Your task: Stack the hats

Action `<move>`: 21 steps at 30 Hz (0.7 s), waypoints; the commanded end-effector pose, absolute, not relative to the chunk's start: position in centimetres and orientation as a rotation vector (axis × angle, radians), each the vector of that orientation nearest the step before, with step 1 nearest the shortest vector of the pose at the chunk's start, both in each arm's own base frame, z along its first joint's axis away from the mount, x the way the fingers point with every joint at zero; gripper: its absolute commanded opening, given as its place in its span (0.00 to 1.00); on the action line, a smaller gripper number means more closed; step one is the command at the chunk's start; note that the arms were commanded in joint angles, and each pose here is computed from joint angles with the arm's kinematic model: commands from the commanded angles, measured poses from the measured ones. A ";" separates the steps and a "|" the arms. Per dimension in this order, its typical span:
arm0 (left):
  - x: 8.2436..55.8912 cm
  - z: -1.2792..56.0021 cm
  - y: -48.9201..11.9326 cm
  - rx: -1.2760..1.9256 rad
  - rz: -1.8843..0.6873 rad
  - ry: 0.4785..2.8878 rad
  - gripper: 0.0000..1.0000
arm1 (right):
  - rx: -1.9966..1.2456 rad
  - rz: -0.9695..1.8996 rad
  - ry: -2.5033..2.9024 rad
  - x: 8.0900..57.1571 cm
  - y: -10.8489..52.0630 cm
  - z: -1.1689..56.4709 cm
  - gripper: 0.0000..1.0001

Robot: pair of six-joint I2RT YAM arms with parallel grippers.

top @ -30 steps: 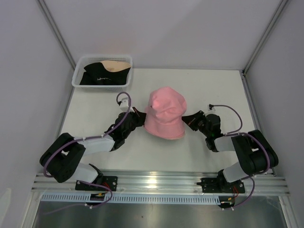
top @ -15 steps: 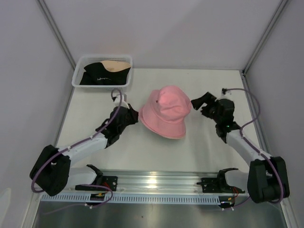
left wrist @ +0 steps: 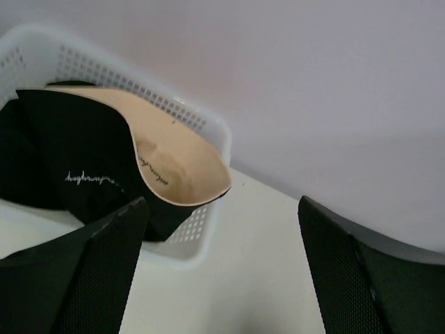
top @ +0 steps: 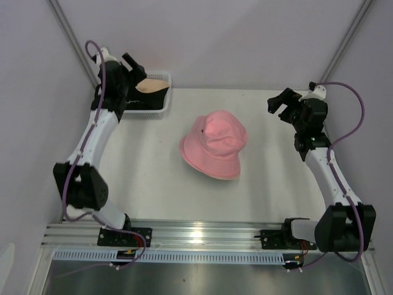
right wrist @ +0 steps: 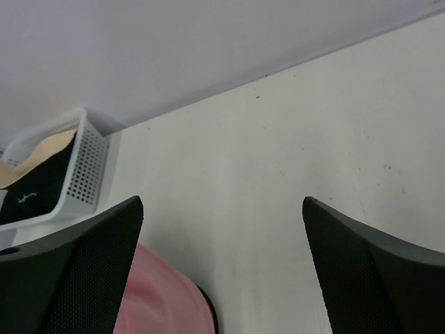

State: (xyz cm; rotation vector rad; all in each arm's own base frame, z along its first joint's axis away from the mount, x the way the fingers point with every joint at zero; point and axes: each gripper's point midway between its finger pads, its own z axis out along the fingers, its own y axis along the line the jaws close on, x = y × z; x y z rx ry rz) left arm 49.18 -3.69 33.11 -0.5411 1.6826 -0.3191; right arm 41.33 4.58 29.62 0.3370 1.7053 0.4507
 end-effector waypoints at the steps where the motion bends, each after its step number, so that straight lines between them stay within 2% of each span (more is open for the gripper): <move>1: 55.0 31.3 -3.5 -0.553 -0.342 1.841 0.91 | 0.291 0.423 1.710 44.3 4.1 31.1 0.99; 2: 55.1 28.9 -3.2 -0.588 -0.310 1.939 0.91 | 0.294 0.416 1.746 45.3 4.1 30.1 1.00; 3: 56.1 30.7 -2.9 -0.594 -0.315 1.915 0.91 | 0.308 0.406 1.782 45.6 4.0 29.6 0.99; 4: 56.6 29.8 -2.4 -0.623 -0.303 1.947 0.91 | 0.320 0.403 1.794 46.0 3.9 29.7 1.00; 10: 56.8 27.5 -1.5 -0.788 -0.391 2.036 0.88 | 0.388 0.439 1.809 46.5 4.0 33.8 0.99; 15: 55.2 27.7 0.8 -0.874 -0.272 1.979 0.87 | 0.382 0.390 1.758 45.1 3.2 32.9 0.99; 18: 56.1 28.1 1.5 -0.871 -0.267 1.886 0.87 | 0.355 0.419 1.718 44.6 3.6 31.7 0.99; 21: 57.5 26.1 1.4 -0.913 -0.276 1.909 0.86 | 0.330 0.479 1.646 44.0 4.3 32.9 1.00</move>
